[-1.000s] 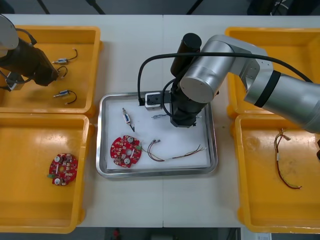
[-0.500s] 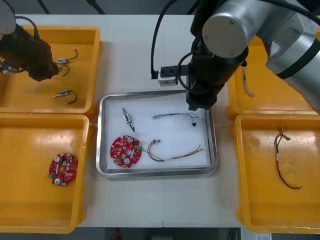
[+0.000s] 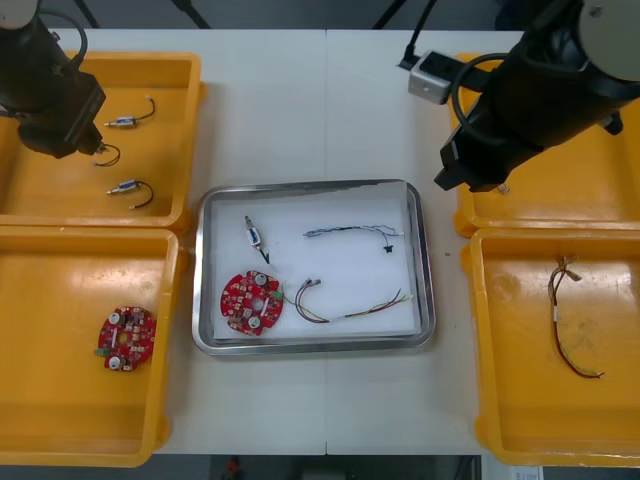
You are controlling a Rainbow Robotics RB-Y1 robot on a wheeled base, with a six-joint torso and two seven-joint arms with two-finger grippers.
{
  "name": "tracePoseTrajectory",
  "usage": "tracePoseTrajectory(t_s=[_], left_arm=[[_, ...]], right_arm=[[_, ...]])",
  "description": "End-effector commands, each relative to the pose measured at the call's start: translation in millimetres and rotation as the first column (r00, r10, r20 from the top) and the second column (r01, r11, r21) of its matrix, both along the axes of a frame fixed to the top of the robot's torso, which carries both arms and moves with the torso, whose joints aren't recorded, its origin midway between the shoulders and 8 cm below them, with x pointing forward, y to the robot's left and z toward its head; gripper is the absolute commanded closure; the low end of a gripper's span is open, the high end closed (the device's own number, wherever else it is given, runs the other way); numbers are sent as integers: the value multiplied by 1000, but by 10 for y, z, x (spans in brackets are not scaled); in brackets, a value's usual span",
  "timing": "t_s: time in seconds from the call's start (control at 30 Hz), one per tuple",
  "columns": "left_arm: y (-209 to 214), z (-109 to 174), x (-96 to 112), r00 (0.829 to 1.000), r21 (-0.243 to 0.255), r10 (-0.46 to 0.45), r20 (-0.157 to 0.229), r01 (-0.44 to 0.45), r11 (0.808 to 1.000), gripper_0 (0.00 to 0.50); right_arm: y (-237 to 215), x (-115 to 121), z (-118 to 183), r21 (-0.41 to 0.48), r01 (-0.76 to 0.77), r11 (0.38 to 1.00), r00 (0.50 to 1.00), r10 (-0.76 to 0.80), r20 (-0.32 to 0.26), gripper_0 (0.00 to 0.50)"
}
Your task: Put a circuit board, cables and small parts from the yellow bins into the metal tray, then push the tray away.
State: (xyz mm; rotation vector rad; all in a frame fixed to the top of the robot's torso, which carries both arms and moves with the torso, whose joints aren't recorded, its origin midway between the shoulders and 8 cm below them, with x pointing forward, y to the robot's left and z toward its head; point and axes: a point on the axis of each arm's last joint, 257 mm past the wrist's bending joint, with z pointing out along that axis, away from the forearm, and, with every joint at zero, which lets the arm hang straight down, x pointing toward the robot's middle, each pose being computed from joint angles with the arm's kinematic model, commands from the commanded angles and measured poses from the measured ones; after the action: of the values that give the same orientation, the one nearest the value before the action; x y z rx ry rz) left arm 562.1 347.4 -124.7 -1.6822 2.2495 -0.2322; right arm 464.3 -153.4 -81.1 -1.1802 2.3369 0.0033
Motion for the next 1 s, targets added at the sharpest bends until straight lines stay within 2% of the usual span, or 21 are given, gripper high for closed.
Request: tracePoseTrajectory(t_s=[0.03, 0.13, 0.23, 0.37, 0.5, 0.53, 0.63, 0.77, 0.9, 0.93, 1.0], left_arm=[[-21, 567, -75, 991, 104, -130, 30, 126, 987, 500], [-188, 569, -200, 979, 133, -202, -6, 201, 970, 500], [-411, 542, -305, 963, 148, -269, -25, 269, 952, 500], [-780, 461, -452, 926, 177, -376, -37, 376, 909, 500], [-1080, 406, -527, 892, 191, -451, -24, 447, 874, 500], [-1236, 381, -557, 873, 200, -488, -14, 481, 854, 500], [-1432, 352, -584, 850, 209, -527, 2, 516, 831, 500], [-1804, 251, -614, 805, 204, -593, 25, 577, 791, 500], [-2082, 81, -654, 771, 233, -637, 11, 618, 751, 500], [-2082, 81, -654, 771, 233, -637, 11, 618, 751, 500], [-2273, -97, -683, 746, 257, -666, -4, 645, 720, 500]], right_arm=[[-458, -45, 152, 50, 140, 989, 988, -143, 54, 0], [-703, -109, 166, 92, 237, 967, 968, -243, 59, 0], [-956, -163, 153, 124, 332, 935, 938, -341, 59, 0], [-1267, -228, 134, 176, 464, 868, 879, -476, 32, 0], [-1477, -262, 125, 219, 567, 794, 815, -580, -9, 0], [-1567, -288, 91, 229, 612, 757, 782, -622, -30, 0], [-1677, -320, 60, 233, 657, 717, 744, -667, -46, 0], [-1847, -398, -47, 231, 737, 635, 666, -741, -89, 0], [-1991, -489, -176, 218, 793, 569, 601, -789, -128, 0], [-1991, -489, -176, 218, 793, 569, 601, -789, -128, 0], [-2079, -556, -276, 204, 819, 537, 568, -809, -152, 0]])
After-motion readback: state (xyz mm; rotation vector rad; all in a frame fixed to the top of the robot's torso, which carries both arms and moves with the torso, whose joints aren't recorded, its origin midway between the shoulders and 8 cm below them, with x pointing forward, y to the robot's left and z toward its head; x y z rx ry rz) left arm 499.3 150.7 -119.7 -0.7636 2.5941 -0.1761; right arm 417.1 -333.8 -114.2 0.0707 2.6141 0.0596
